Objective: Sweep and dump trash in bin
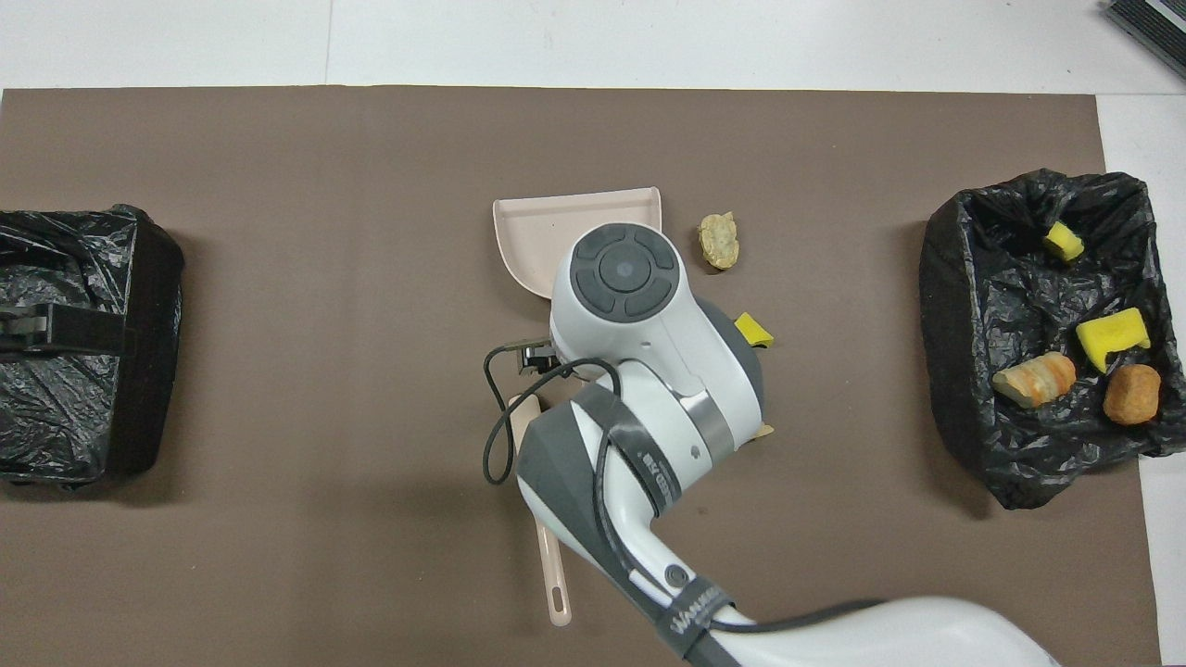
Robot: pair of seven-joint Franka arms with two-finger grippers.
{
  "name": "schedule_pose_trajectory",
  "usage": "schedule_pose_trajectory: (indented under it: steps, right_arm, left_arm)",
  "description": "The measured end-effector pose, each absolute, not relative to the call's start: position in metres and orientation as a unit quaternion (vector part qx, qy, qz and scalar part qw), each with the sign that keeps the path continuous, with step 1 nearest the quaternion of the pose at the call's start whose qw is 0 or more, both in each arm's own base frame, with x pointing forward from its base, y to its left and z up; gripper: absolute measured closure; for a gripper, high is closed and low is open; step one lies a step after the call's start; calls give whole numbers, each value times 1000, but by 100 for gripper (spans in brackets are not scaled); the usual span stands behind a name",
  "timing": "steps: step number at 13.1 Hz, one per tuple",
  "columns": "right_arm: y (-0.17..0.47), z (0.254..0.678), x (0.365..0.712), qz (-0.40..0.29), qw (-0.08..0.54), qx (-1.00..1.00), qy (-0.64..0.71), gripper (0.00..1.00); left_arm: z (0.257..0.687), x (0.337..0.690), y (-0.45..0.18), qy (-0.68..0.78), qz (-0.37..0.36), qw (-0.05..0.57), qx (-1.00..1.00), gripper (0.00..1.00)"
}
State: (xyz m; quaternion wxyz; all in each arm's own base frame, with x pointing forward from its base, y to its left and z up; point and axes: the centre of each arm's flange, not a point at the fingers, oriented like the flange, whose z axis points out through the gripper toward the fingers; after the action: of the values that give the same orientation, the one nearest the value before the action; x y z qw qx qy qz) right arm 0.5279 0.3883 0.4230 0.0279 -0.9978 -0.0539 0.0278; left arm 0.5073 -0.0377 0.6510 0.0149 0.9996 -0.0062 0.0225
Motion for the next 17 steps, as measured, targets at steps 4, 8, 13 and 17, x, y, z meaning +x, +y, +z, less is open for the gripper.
schedule_pose_trajectory:
  steps: [4, 8, 13, 17]
  right_arm:
    - [406, 409, 448, 29, 17, -997, -67, 0]
    - [423, 359, 374, 42, 16, -996, -78, 3]
    - [438, 326, 322, 70, 2, -994, -82, 34]
    - [438, 331, 321, 69, 8, -994, -80, 37]
  left_arm:
    - [651, 507, -36, -5, 23, 15, 1000, 0]
    - [651, 507, -36, -4, 23, 15, 1000, 0]
    - [651, 507, -36, -4, 22, 15, 1000, 0]
    - [651, 507, -36, -4, 22, 15, 1000, 0]
